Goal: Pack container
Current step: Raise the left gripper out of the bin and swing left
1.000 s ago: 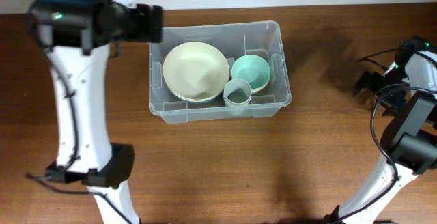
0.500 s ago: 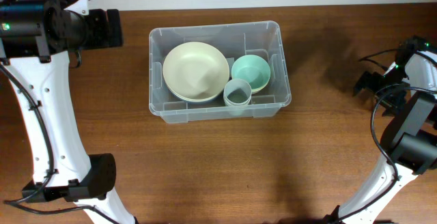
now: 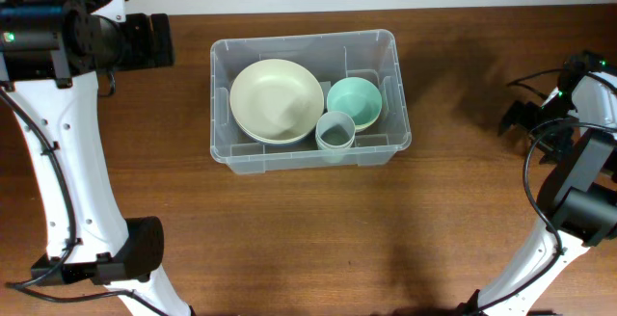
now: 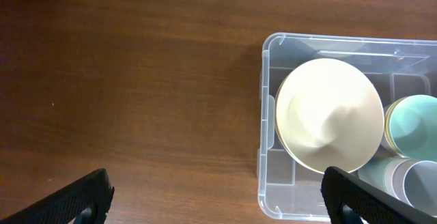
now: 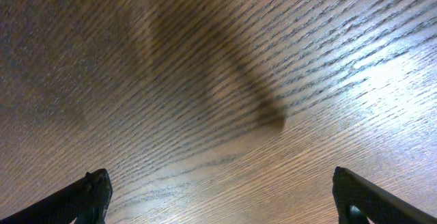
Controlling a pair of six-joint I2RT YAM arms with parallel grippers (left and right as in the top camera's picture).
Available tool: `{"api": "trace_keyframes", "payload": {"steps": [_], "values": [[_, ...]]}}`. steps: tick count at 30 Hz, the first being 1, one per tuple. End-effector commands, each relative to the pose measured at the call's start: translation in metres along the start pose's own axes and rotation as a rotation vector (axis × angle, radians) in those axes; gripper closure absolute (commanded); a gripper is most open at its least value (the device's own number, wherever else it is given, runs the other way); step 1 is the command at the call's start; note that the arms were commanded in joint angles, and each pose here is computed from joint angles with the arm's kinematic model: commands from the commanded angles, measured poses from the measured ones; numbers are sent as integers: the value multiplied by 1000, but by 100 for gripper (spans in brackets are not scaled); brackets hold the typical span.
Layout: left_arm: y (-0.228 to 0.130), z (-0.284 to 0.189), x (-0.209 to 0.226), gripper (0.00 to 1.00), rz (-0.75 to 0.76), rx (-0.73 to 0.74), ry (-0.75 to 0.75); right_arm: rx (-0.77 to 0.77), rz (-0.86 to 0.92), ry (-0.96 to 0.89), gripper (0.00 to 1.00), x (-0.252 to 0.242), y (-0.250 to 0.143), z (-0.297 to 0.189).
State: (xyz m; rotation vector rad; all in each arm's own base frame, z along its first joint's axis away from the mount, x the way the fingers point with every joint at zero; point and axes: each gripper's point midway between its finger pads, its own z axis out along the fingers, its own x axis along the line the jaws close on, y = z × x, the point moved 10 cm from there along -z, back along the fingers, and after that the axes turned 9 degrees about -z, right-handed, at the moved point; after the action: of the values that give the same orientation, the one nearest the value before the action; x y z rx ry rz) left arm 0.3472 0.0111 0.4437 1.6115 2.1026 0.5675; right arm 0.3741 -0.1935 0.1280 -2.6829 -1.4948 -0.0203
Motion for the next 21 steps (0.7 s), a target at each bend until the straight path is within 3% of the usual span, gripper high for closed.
{"api": "trace_keyframes", "payload": {"steps": [1,7,13,21], "values": [[-1,-2,1,0,-13,3,-12,-14,-2,0,1,-2,-1,-6],[-1,-2,1,0,-14,4,-16,-14,-2,0,1,-2,-1,-6],[0,-3,-10,0,-12,15,-158,-14,-2,0,1,-2,-1,-6],[40,-9,-16,0,63,-280,-180,-14,-2,0,1,-2,-1,-6]]}}
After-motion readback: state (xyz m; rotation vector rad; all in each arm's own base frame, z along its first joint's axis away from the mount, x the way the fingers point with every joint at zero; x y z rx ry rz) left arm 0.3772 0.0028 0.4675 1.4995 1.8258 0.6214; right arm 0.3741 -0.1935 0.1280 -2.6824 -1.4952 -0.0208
